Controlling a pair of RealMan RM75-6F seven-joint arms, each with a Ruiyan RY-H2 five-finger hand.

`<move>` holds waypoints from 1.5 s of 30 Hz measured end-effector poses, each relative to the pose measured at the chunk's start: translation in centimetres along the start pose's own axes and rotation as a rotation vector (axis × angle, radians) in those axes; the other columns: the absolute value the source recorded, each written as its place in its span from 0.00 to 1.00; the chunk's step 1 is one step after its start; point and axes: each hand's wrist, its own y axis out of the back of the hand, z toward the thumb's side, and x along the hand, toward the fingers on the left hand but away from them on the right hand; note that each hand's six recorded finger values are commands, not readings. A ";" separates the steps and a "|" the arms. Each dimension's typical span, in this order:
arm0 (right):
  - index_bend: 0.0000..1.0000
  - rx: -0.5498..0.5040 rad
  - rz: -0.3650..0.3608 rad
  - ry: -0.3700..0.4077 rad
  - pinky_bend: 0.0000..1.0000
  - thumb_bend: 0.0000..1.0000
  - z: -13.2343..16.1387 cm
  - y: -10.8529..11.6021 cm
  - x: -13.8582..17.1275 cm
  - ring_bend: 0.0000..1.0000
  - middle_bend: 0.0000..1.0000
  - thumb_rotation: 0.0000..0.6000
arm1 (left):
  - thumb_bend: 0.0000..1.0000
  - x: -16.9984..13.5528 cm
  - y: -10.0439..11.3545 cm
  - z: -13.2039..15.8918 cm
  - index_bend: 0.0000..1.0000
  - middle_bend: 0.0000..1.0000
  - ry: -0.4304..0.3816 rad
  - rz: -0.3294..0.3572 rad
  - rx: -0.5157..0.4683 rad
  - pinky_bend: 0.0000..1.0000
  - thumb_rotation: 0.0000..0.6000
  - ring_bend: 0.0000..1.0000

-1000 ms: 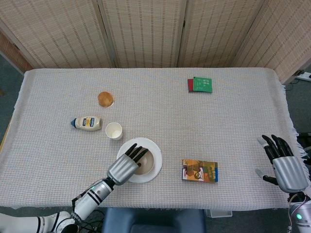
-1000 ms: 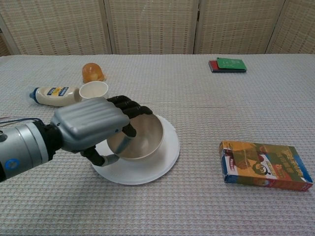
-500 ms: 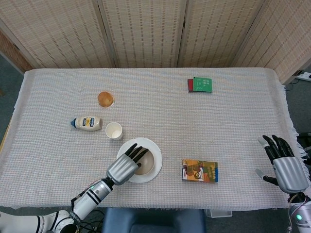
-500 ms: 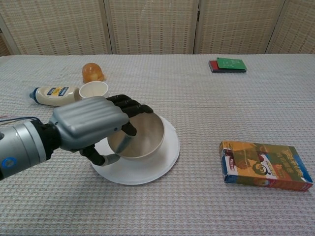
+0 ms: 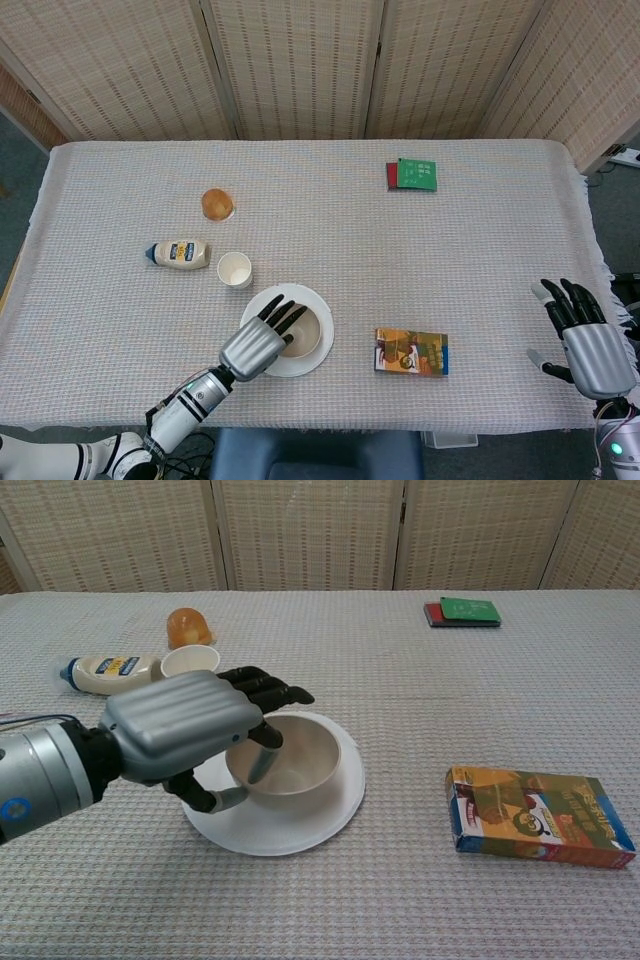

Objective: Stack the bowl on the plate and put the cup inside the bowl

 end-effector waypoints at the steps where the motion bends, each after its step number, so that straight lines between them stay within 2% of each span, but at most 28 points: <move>1: 0.09 0.000 -0.001 0.000 0.08 0.16 0.0 0.0 0.0 0.00 0.08 1.00 | 0.38 0.0 0.1 0.0 0.54 0.07 -0.001 0.004 0.000 0.06 1.00 0.00; 18: 0.09 0.002 -0.003 0.000 0.08 0.16 0.0 0.0 0.1 0.00 0.08 1.00 | 0.37 -0.2 -0.5 -0.1 0.53 0.06 0.002 -0.003 -0.009 0.06 1.00 0.00; 25: 0.09 0.001 -0.004 -0.003 0.08 0.16 0.0 0.0 0.1 0.00 0.08 1.00 | 0.26 -0.4 0.2 -0.3 0.33 0.01 0.011 0.023 -0.021 0.06 1.00 0.00; 28: 0.09 0.001 -0.006 -0.004 0.08 0.16 0.0 0.1 0.1 0.00 0.08 1.00 | 0.24 -0.8 0.6 -0.5 0.26 0.00 0.021 0.031 -0.023 0.06 1.00 0.00; 33: 0.09 -0.001 -0.012 -0.007 0.08 0.16 -0.1 0.2 0.2 0.00 0.08 1.00 | 0.24 -1.9 1.9 -0.6 0.21 0.00 0.045 0.054 -0.020 0.06 1.00 0.00; 37: 0.09 -0.002 -0.016 -0.002 0.08 0.16 0.0 0.3 0.4 0.00 0.08 1.00 | 0.24 -3.5 3.9 -1.4 0.21 0.00 0.085 0.097 -0.018 0.06 1.00 0.00; 41: 0.09 0.002 -0.014 0.001 0.08 0.16 0.1 0.2 0.4 0.00 0.08 1.00 | 0.23 -5.2 6.1 -3.5 0.21 0.00 0.141 0.135 -0.017 0.06 1.00 0.00; 45: 0.09 0.009 -0.014 0.000 0.08 0.16 0.2 0.1 0.4 0.00 0.08 1.00 | 0.23 -5.7 7.4 -5.9 0.21 0.00 0.176 0.136 -0.046 0.06 1.00 0.00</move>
